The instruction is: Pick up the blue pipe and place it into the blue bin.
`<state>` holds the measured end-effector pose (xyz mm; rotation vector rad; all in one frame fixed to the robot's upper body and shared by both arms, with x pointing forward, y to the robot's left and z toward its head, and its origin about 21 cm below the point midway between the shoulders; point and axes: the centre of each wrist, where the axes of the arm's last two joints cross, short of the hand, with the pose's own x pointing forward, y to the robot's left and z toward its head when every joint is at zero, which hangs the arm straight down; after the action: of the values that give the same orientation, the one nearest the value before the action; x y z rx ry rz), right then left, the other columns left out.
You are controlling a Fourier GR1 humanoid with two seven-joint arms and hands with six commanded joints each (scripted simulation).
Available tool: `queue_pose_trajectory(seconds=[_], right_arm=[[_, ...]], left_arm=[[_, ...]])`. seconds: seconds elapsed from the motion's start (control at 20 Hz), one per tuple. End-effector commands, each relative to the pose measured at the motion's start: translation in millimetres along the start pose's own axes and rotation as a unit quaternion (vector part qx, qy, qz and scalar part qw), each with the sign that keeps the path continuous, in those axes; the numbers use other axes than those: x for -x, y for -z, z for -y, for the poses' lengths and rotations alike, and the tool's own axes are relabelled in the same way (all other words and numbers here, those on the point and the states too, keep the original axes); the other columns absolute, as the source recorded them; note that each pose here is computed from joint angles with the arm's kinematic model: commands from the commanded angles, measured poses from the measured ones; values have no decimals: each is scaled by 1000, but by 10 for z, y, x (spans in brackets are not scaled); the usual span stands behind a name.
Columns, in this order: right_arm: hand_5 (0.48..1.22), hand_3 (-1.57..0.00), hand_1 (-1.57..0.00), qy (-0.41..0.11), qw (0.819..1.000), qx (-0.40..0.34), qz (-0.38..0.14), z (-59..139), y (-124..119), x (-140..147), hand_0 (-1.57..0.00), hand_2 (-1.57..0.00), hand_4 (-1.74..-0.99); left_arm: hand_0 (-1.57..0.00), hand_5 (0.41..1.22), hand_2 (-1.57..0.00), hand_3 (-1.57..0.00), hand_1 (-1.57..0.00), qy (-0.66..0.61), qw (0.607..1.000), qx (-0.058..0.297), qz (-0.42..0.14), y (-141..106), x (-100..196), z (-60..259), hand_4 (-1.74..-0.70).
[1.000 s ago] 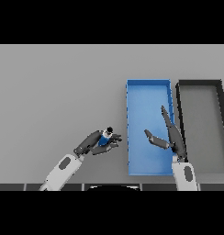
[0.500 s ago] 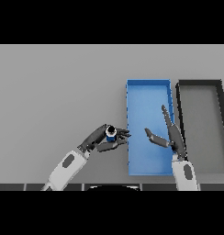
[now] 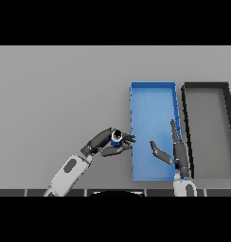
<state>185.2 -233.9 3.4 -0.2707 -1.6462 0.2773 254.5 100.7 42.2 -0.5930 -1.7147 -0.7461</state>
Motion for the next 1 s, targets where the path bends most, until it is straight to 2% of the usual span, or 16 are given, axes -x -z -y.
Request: queue_pose_trajectory(seconds=[0.0, 0.1, 0.25, 0.35, 0.45, 0.55, 0.65, 0.7, 0.95], right_arm=[[578, 1, 1, 0, 1000, 20, -5, -63, -105, -21, 1, 1, -1133], [578, 1, 1, 0, 999, 43, -17, -93, -212, -50, 1, 1, -1185], [569, 1, -19, 21, 998, 51, 2, -74, -234, -99, 1, -18, -1178], [579, 1, -17, 65, 994, 43, 73, 11, -210, -235, 1, -32, -1172], [597, 1, -11, 74, 990, 13, 117, 132, -184, -408, 1, -20, -1169], [589, 1, -6, 60, 989, -34, 132, 232, -146, -639, 1, -12, -1165], [567, 1, -4, 49, 991, -93, 84, 229, -108, -759, 1, -8, -1177], [554, 1, -3, 38, 989, -119, 75, 216, -92, -806, 1, -6, -1185], [526, 1, 0, 0, 972, -206, 110, 138, 101, -1140, 1, -1, -1246]], left_arm=[[-1570, 1220, -1570, -1570, -1570, -1, 1000, 2, -4, -14, 16, 13, -1474], [-1570, 1220, -1570, -1570, -1570, 0, 1000, 4, -1, -7, 7, -8, -1474], [-1571, 1221, -1571, -1571, -1571, 3, 1000, 3, -4, 20, -12, 49, -1475], [-1571, 1221, -1571, -1571, -1571, 4, 1000, 5, -2, -19, -10, 16, -1475], [-1571, 1221, -1571, -1571, -1571, 8, 1000, 6, -7, -29, -8, 8, -1475], [-1571, 1221, -1571, -1571, -1571, 7, 1000, 7, -8, 11, -23, 18, -1474], [-1571, 1221, -1571, -1571, -1571, 11, 1000, 5, -10, 14, -25, -9, -1473], [-1571, 1221, -1571, -1571, -1571, 12, 1000, 8, -10, -4, 11, 2, -1473], [-1571, 1221, -1571, -1571, -1571, 20, 1000, 14, -4, 31, -45, -27, -1474]])
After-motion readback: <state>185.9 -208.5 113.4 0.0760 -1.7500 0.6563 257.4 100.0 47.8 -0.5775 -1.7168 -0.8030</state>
